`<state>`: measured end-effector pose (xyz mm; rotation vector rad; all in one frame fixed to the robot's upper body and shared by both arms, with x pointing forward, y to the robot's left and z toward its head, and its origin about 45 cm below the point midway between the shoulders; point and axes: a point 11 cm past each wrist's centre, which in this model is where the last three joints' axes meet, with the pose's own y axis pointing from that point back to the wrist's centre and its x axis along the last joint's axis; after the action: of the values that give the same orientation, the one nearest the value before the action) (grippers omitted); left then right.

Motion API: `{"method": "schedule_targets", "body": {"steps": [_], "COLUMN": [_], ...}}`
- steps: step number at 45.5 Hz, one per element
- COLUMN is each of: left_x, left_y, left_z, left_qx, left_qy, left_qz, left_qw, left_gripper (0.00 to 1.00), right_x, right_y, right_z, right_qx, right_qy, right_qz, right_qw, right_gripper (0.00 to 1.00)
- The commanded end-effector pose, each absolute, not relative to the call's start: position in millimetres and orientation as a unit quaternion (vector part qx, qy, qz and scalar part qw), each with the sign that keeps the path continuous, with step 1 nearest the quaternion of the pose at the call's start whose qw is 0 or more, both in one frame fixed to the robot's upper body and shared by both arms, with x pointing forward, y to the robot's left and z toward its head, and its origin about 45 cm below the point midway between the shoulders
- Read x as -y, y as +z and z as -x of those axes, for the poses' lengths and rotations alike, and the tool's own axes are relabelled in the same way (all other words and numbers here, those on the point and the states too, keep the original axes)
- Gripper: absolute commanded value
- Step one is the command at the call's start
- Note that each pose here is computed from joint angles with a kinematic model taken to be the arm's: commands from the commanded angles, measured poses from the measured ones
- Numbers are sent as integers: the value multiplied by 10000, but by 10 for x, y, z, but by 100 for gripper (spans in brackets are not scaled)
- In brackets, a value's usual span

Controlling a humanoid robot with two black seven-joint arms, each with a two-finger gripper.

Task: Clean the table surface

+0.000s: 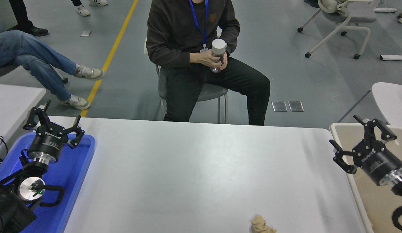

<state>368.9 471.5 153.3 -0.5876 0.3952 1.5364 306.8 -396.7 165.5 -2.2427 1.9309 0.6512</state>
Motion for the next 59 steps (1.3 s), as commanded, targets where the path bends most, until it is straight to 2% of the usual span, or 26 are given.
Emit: {"method": "schedule_targets", "body": {"steps": [1, 8, 20, 38, 50, 54, 59], "left_x": [-4714, -4714, -4714, -4714, -4714, -4715, -4714], "left_y": [1533, 1533, 1533, 1533, 1533, 1534, 1533], "left_z": [-3690, -3690, -3690, -3690, -3690, -3689, -3690], "left_qx": [-1751, -1751, -1751, -1751, -1751, -1746, -1751], "left_qy": [6797, 6797, 6797, 6797, 6797, 6799, 6797], "left_qz": [2598, 2598, 2598, 2598, 2598, 2603, 2598], "left_qw": [6632, 6632, 6632, 6632, 6632, 6630, 6632], "left_gripper": [100, 100, 100, 100, 100, 100, 100], "right_x": [3658, 3798, 3659, 3720, 3433, 3424, 3372], "right_y": [1533, 1481, 1429, 1295, 1344, 1318, 1469], "right_z": [-2946, -3063, -3112, -3209, -3296, -3237, -3144], "right_qx": [-6507, -7165, -7349, -7435, -7008, -6703, -6217], "right_qy": [1880, 1614, 1771, 1823, 1892, 1942, 1759], "right_qz": [7337, 6723, 6439, 6356, 6848, 7162, 7601], "right_qw": [552, 930, 1180, 1002, 638, -68, -690], "right_gripper": [100, 100, 100, 100, 100, 100, 100]}}
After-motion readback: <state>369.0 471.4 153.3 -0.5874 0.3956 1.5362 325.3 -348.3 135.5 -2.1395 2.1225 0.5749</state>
